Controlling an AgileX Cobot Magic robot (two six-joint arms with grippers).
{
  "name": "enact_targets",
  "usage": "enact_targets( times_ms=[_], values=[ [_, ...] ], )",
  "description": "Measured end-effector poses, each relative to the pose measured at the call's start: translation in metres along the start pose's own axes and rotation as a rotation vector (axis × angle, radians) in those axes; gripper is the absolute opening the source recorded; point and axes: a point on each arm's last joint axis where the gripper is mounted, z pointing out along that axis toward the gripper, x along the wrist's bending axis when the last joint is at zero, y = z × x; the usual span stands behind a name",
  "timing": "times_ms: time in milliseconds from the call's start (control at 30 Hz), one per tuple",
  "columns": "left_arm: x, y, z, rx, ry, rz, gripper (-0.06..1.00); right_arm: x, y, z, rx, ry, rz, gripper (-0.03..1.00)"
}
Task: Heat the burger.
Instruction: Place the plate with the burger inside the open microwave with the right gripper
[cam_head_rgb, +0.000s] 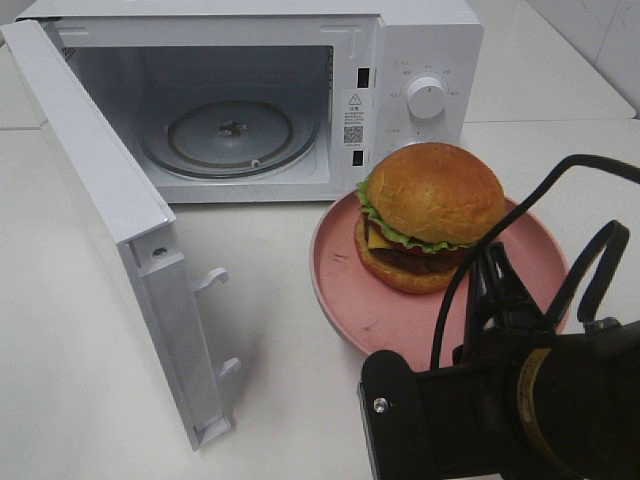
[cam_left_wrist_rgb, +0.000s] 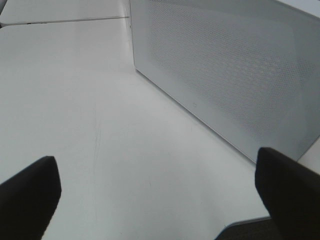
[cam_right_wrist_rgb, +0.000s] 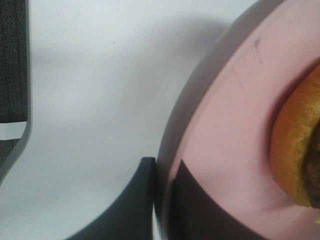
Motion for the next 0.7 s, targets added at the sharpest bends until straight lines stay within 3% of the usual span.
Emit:
enact_targets(
  times_ms=[700],
  values=[
    [0.0,0.0,0.0,0.0,0.0,0.0,0.98,-0.014,0.002,0.011,-0.117,-0.004,-0.175,0.05]
  ],
)
